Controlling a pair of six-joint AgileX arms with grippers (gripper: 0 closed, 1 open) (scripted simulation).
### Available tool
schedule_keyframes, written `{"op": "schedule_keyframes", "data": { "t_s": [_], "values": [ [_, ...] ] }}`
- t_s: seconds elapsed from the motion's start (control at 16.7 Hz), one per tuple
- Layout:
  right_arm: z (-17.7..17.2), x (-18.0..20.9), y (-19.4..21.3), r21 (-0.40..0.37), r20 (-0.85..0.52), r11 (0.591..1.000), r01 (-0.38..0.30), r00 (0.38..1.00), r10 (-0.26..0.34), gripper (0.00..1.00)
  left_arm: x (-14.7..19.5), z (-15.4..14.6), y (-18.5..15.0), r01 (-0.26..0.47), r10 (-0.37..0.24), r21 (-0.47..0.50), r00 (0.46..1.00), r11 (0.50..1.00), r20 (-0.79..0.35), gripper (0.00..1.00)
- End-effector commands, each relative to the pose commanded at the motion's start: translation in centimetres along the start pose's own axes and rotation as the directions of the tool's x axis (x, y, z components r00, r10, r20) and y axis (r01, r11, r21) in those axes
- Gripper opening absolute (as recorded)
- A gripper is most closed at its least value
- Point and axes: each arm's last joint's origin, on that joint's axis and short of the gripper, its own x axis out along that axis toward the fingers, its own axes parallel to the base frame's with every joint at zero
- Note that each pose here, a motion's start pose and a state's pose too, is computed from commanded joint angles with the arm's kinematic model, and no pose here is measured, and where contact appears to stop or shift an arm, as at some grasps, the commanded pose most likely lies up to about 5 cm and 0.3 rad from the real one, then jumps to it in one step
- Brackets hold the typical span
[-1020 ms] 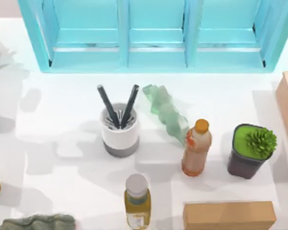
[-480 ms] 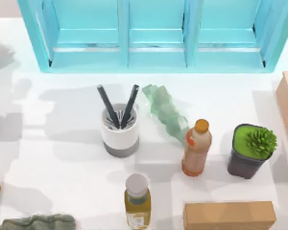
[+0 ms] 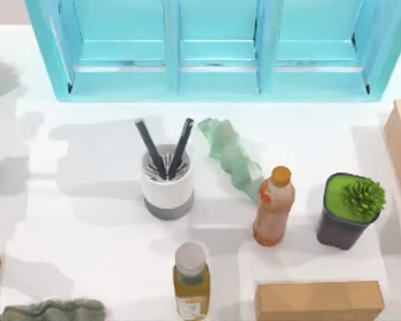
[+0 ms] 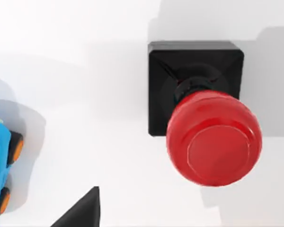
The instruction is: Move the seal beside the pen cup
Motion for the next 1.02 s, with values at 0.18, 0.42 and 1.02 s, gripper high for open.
{"op": "schedule_keyframes", "data": {
  "t_s": [0.18,0.42,1.02],
  "values": [
    [0.0,0.0,0.0,0.000,0.000,1.000,0.000,1.000,0.000,1.00,3.3,0.2,0.1,-0.001,0.001,0.000,1.000,1.000,0.003,1.00],
    [0.0,0.0,0.0,0.000,0.000,1.000,0.000,1.000,0.000,1.00,7.9,0.1,0.1,-0.001,0.001,0.000,1.000,1.000,0.007,1.00],
    [0.0,0.0,0.0,0.000,0.000,1.000,0.000,1.000,0.000,1.00,8.8,-0.1,0.1,0.000,0.000,0.000,1.000,1.000,0.002,0.70]
  ]
}}
